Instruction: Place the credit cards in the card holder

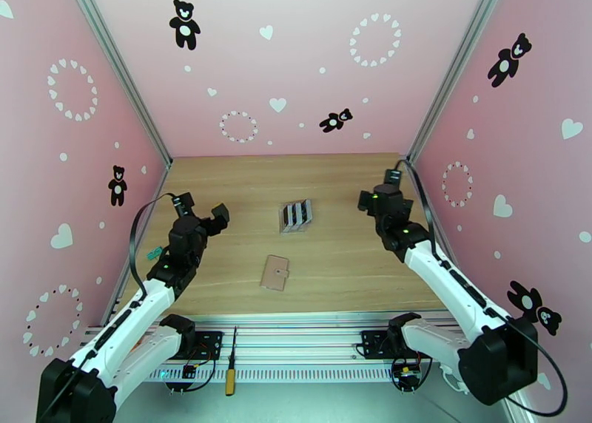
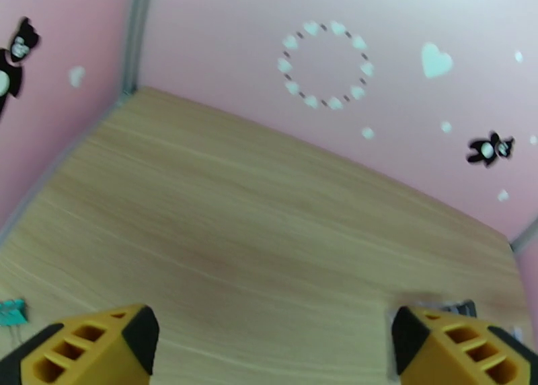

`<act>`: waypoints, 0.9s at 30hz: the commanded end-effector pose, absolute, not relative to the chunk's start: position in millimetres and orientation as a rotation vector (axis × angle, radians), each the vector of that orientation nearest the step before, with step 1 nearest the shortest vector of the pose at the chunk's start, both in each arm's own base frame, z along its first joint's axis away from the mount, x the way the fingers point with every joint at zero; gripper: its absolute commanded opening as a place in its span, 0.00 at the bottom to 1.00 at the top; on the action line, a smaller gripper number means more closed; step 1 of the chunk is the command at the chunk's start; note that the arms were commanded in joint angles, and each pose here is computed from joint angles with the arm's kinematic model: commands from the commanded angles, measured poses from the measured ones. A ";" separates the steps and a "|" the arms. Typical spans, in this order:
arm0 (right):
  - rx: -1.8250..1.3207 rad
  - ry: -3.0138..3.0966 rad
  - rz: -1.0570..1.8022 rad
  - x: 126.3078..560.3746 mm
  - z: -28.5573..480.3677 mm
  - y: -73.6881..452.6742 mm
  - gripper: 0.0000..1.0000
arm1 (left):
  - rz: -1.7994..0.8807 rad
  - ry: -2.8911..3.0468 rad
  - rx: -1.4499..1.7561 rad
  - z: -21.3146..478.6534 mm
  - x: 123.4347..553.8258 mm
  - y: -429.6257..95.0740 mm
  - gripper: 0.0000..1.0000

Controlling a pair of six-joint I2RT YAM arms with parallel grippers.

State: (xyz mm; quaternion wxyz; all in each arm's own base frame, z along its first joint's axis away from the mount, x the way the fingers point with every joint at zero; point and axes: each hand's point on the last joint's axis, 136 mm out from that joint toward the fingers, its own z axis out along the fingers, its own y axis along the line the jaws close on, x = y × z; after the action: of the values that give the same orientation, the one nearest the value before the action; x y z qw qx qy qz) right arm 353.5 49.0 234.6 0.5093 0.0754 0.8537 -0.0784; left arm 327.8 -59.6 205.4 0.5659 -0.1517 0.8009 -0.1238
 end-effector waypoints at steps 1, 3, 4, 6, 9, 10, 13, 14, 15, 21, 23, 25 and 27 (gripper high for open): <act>0.058 2.149 -0.217 335.9 228.7 76.7 0.99 | -0.465 2.040 -0.300 179.9 315.4 -92.7 0.97; 0.007 2.184 -0.181 326.8 222.0 96.5 0.99 | -0.536 2.086 -0.278 169.9 307.4 -103.2 0.90; -0.014 2.198 -0.152 323.2 219.0 105.9 0.99 | -0.559 2.107 -0.275 164.6 303.6 -106.1 0.86; -0.062 2.230 -0.096 315.4 209.7 127.2 0.99 | -0.618 2.146 -0.251 155.4 295.0 -114.6 0.80; -0.156 2.272 -0.033 304.9 195.9 159.6 0.99 | -0.737 2.207 -0.204 142.4 281.3 -131.9 0.76; -0.182 2.280 -0.024 301.7 192.9 168.2 0.99 | -0.764 2.227 -0.178 139.0 276.5 -138.3 0.76; -0.269 2.312 0.025 291.7 181.7 196.1 0.99 | -0.769 2.312 -0.066 128.9 258.2 -153.6 0.76; -0.292 2.328 0.053 287.8 176.5 205.4 0.99 | -0.748 2.342 -0.047 124.3 252.1 -155.1 0.76; -0.317 2.338 0.090 283.8 172.0 216.2 0.99 | -0.744 2.363 -0.030 120.3 246.3 -157.6 0.76; -0.407 2.395 0.157 265.4 148.9 255.1 0.98 | -0.812 2.484 0.033 89.5 214.2 -175.0 0.73; -0.418 2.426 0.166 261.9 139.6 261.4 0.97 | -0.833 2.530 0.044 78.6 206.0 -179.7 0.68; -0.434 2.449 0.181 258.1 132.1 267.7 0.96 | -0.855 2.567 0.062 70.6 199.2 -184.8 0.63; -0.444 2.472 0.197 254.9 125.2 272.3 0.94 | -0.871 2.597 0.089 63.9 193.9 -190.3 0.59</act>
State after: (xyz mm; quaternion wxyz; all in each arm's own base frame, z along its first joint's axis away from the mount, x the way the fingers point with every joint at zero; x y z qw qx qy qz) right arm 258.3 258.9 125.7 0.3209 -0.1744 0.9296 0.0497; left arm 209.6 -182.3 76.3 0.2401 0.0193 0.9234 -0.2989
